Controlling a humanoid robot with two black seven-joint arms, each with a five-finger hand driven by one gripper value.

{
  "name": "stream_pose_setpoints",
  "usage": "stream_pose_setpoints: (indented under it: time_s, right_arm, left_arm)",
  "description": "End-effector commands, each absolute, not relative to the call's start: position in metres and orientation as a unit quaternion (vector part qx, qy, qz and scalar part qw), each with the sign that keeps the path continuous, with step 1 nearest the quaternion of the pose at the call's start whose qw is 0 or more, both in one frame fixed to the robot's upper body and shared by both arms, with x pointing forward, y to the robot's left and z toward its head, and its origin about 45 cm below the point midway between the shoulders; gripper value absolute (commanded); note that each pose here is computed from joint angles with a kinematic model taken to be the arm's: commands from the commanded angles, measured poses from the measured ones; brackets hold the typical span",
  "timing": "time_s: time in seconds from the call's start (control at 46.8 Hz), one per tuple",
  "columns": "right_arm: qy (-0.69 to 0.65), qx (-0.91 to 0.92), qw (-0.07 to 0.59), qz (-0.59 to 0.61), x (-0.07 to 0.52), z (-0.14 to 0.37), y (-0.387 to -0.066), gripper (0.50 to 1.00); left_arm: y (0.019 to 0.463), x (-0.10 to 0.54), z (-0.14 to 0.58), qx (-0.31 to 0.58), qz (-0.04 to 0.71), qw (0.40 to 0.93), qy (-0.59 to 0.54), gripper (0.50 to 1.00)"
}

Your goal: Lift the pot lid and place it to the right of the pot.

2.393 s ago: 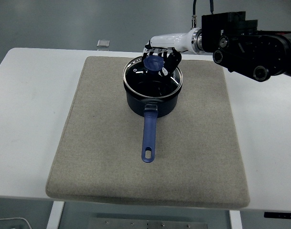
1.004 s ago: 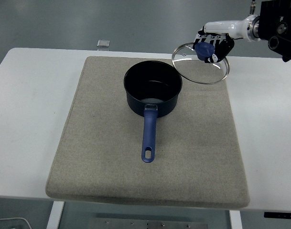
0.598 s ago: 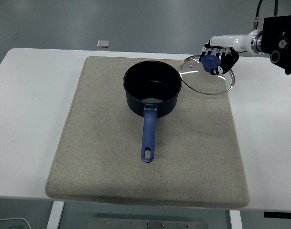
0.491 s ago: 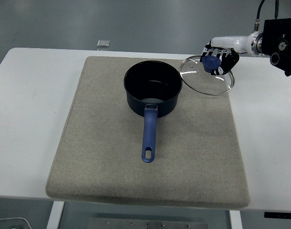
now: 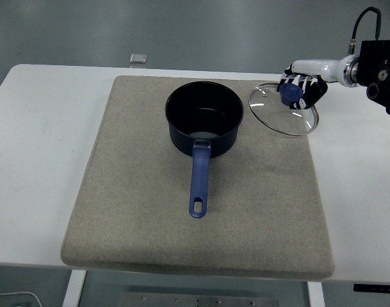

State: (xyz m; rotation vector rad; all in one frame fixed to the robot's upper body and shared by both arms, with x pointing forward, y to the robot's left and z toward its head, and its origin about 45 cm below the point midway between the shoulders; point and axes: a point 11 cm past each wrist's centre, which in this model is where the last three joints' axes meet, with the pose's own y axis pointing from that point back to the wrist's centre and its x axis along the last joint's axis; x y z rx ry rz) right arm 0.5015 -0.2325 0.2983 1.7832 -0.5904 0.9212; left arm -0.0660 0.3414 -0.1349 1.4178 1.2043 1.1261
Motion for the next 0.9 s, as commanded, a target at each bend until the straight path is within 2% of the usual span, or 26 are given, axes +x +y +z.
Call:
stream_pose_setpoints:
  time_s: [0.0,0.256,0.342,0.513,0.726,0.855,0.876]
  right_arm:
    - [-0.245,0.738,0.503,0.378,0.500,0.291,-0.235,0.500]
    - [-0.245,0.741,0.503,0.371,0.495,0.275,-0.237,0.506]
    - [-0.245,0.741,0.503,0.371,0.495,0.274,-0.237,0.549]
    - [-0.246,0.742,0.499,0.373,0.494,0.271,-0.237,0.678]
    - [-0.249,0.745,0.497,0.370,0.493,0.269,-0.238,0.729]
    - [-0.257,0.747,0.491,0.367,0.494,0.272,-0.238,0.850]
    - [-0.258,0.748,0.490,0.367,0.494,0.272,-0.238,0.856]
  left_arm:
    - [0.342,-0.066,-0.135,0.577,0.459,0.465,0.490,1.000]
    - [0.342,-0.066,-0.135,0.577,0.459,0.465,0.490,1.000]
    - [0.342,-0.066,-0.135,0.577,0.459,0.465,0.490,1.000]
    - [0.342,-0.066,-0.135,0.577,0.459,0.465,0.490,1.000]
    - [0.342,-0.066,-0.135,0.577,0.459,0.465,0.490,1.000]
    - [0.342,-0.065,-0.135,0.577,0.459,0.465,0.490,1.000]
    - [0.342,-0.066,-0.135,0.577,0.459,0.465,0.490,1.000]
